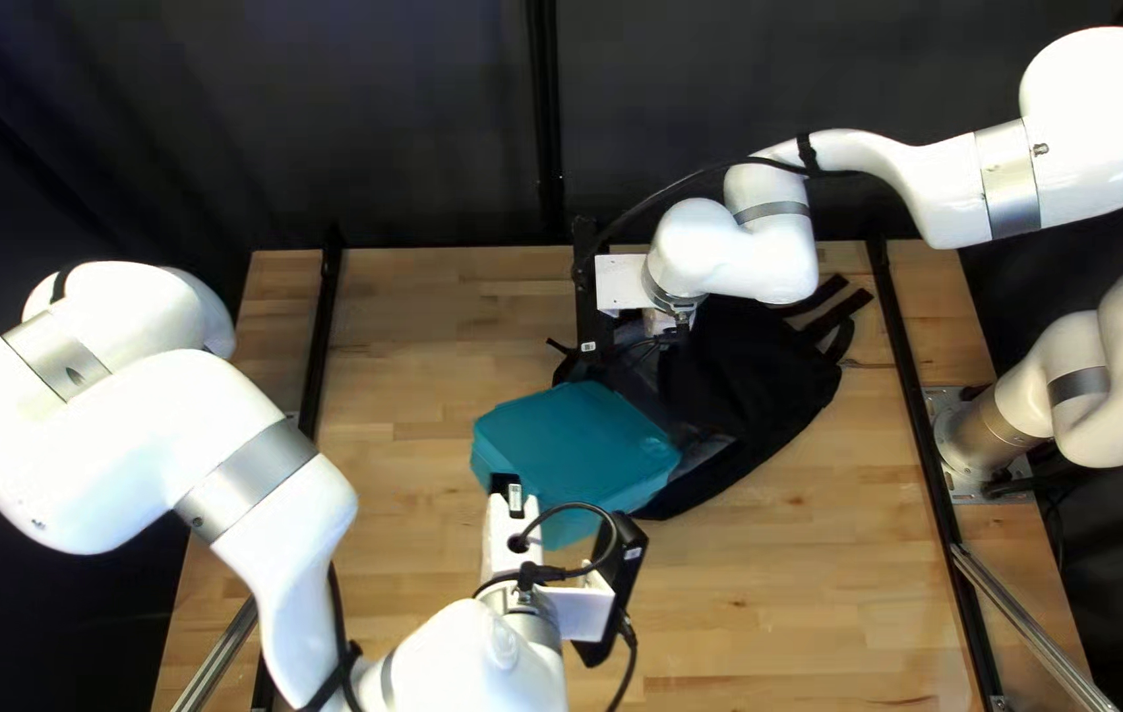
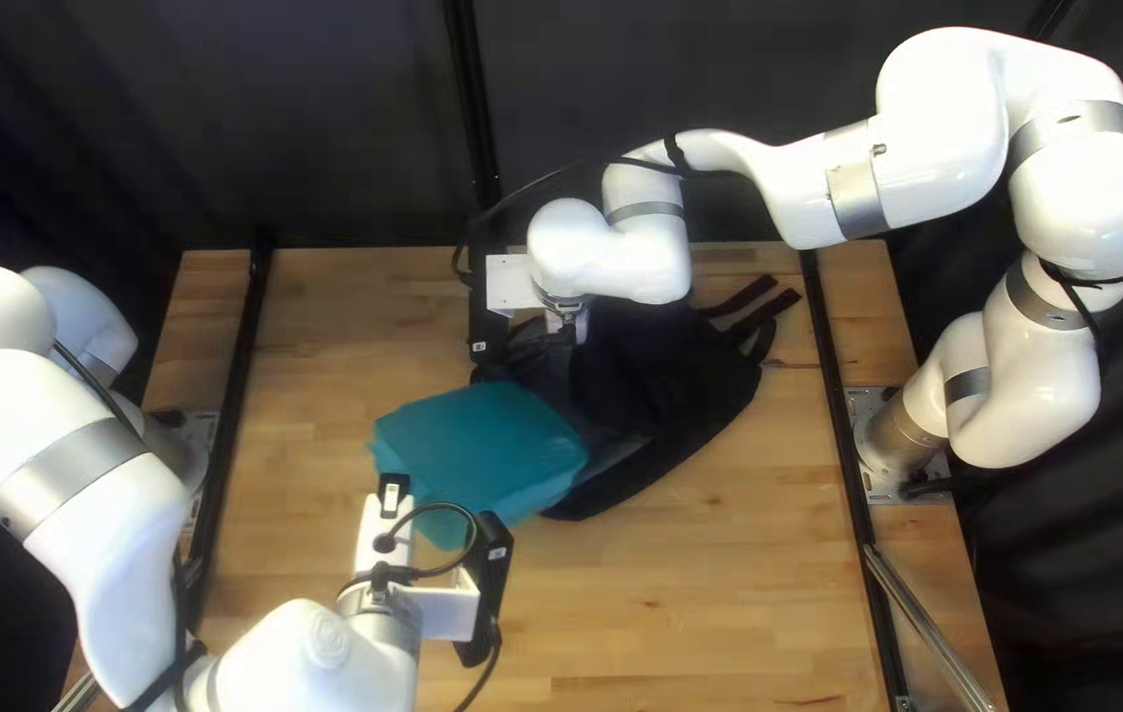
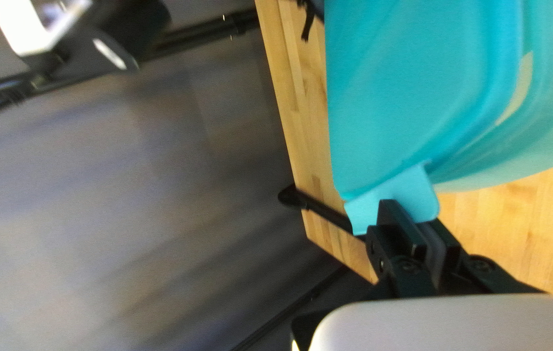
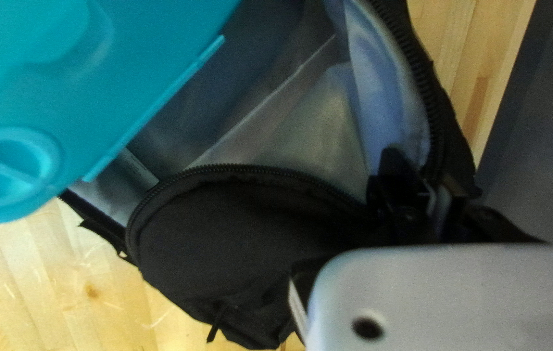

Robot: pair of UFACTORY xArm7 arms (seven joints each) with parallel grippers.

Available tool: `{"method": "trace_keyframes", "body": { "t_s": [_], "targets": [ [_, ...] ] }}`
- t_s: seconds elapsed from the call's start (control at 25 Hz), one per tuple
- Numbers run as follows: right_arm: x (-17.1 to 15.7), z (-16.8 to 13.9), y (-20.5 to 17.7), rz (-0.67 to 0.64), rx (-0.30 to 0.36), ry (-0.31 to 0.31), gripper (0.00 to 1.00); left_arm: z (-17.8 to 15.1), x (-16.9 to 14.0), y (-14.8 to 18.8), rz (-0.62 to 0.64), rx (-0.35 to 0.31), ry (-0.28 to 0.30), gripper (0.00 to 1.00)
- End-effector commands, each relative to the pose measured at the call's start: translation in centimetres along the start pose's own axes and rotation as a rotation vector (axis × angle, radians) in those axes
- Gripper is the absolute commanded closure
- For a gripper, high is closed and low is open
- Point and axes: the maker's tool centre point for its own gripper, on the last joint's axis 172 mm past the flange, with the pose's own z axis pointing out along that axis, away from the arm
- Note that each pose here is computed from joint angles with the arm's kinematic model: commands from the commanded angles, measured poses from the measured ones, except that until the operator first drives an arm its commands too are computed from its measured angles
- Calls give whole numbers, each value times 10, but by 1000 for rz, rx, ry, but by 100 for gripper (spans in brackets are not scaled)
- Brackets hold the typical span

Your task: Remove a lunch box from a kids backpack

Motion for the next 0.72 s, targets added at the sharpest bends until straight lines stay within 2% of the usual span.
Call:
{"method": "trace_keyframes", "body": {
  "t_s": [0.04,0.4,0.72],
  "targets": [
    [-2,1,-3,-3,0,-1,100,13,-16,4,7,-7,-18,100],
    [-12,-4,-5,-4,-4,-7,100,33,-39,13,11,-17,-51,100],
    [-17,-4,-6,1,-6,-6,100,27,-62,28,9,-30,-68,100]
  ]
}}
